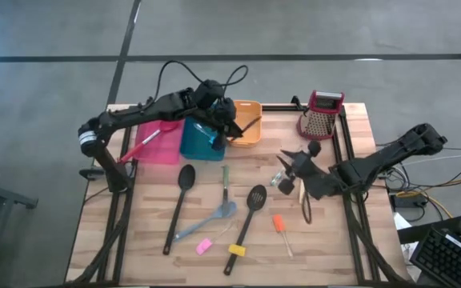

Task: Pick & Place Kitchen Items
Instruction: Put the silver knife into the yellow bin

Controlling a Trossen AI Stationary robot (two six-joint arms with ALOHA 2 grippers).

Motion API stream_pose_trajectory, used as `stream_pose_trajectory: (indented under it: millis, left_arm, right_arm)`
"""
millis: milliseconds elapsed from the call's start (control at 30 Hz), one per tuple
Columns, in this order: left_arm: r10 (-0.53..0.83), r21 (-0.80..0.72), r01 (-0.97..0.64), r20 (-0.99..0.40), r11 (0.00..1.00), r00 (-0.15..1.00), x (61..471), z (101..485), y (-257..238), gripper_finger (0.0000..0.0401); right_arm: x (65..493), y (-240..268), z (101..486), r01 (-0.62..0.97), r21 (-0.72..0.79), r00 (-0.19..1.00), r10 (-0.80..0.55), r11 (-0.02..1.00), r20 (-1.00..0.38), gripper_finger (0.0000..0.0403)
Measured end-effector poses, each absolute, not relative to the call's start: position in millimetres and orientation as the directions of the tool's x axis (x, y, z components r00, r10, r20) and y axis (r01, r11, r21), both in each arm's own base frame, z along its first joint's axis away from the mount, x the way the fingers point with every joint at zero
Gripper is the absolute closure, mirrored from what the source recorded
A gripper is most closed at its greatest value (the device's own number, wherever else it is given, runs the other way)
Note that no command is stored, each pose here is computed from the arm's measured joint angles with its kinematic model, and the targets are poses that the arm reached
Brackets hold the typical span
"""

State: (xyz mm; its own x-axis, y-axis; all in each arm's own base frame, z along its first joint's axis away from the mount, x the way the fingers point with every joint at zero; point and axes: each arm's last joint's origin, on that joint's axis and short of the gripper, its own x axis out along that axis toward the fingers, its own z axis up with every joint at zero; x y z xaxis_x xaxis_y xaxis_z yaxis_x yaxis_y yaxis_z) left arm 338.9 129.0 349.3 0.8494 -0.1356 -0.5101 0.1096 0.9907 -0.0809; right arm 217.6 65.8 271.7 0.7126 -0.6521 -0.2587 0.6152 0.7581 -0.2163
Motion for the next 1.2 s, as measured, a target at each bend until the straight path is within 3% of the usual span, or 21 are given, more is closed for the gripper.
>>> stream_pose_trajectory:
  millis: [200,300,400,567,900,1200]
  left_arm:
    - [-0.263,-0.013,0.277,-0.363,0.961,0.894,352.1,363.3,109.0,0.0364]
    - [-0.413,-0.018,0.429,-0.306,0.903,0.858,353.5,366.2,100.1,0.0364]
    - [-0.547,-0.006,0.561,-0.236,0.828,0.803,354.3,371.2,92.2,0.0364]
    - [-0.598,0.047,0.612,-0.163,0.790,0.785,359.4,374.3,82.4,0.0364]
    - [-0.617,0.072,0.622,-0.075,0.780,0.783,363.5,371.7,79.4,0.0364]
    - [-0.592,0.058,0.596,-0.070,0.801,0.803,364.2,373.1,80.0,0.0364]
  right_arm:
    - [211.6,83.9,252.2,0.537,-0.213,0.794,-0.574,0.816,-0.200,0.0310]
    - [206.9,92.0,242.2,0.489,-0.211,0.840,-0.522,0.847,-0.147,0.0299]
    - [202.8,96.1,235.9,0.412,-0.157,0.901,-0.427,0.898,-0.077,0.0284]
    - [199.3,95.8,239.3,0.243,-0.083,0.968,-0.237,0.967,0.078,0.0254]
    - [221.4,82.2,248.2,0.327,-0.128,0.943,-0.316,0.936,0.105,0.0187]
    - [249.2,71.6,258.8,0.374,-0.132,0.926,-0.360,0.918,0.116,0.0152]
